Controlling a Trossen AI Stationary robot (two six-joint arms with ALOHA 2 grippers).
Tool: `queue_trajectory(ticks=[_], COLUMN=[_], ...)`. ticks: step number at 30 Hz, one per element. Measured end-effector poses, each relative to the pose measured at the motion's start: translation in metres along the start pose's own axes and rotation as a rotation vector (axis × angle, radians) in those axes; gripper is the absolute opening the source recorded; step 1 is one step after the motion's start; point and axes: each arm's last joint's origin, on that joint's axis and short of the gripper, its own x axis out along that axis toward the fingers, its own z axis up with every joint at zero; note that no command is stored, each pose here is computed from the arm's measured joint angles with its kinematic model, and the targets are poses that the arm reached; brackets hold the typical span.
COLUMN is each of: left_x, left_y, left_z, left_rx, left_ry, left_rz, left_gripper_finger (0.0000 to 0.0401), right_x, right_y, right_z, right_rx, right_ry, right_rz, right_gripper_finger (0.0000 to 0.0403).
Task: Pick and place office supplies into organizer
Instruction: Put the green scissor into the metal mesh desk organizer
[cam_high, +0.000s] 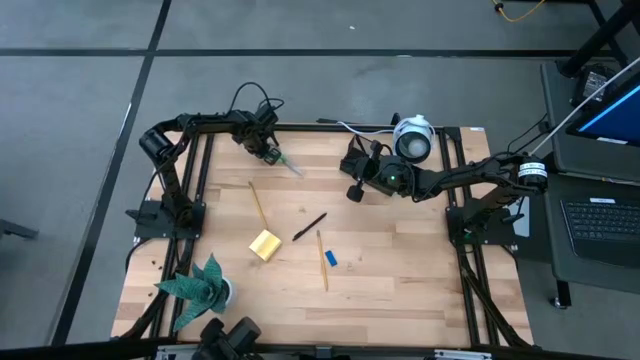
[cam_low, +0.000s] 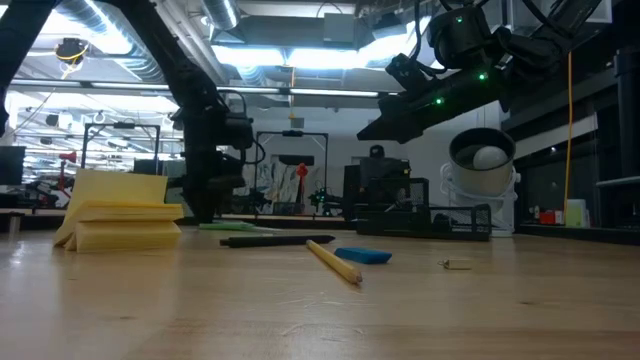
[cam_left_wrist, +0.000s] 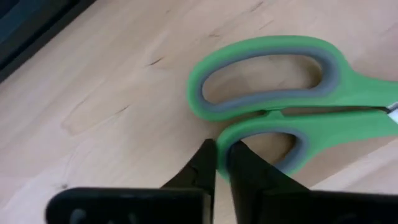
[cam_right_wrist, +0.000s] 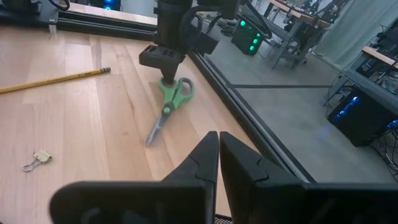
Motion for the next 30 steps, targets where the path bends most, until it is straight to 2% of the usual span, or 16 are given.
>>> queue_trajectory(ticks=[8, 10, 16, 20, 24, 30], left_x=[-0.024, -0.037, -0.060, -0.069, -0.078, -0.092], left_y=[0.003, 0.004, -0.004, -0.021, -0.043, -0.079], left_z=[0.004, 0.008, 0.006, 0.004, 0.003, 0.009], left_rx=[0.057, 0.051, 0.120, 0.218, 0.336, 0.483], left_ry=[-0.134, -0.213, -0.300, -0.334, -0.407, -0.605], left_rz=[0.029, 0.069, 0.183, 0.234, 0.354, 0.435], left_gripper_finger=[0.0017, 0.0017, 0.0017, 0.0016, 0.0016, 0.0016], right_x=[0.000, 0.000, 0.000, 0.000, 0.000, 0.000], right_y=[0.000, 0.000, 0.000, 0.000, 0.000, 0.003], right_z=[0.000, 0.000, -0.001, -0.001, 0.000, 0.007], right_rx=[-0.001, -0.002, -0.008, -0.031, -0.068, -0.070], right_ry=[0.001, 0.004, 0.009, 0.009, 0.004, -0.026], right_rz=[0.000, 0.001, 0.002, 0.002, 0.002, 0.005], right_gripper_finger=[0.0021, 0.0021, 0.0021, 0.0021, 0.0021, 0.0021])
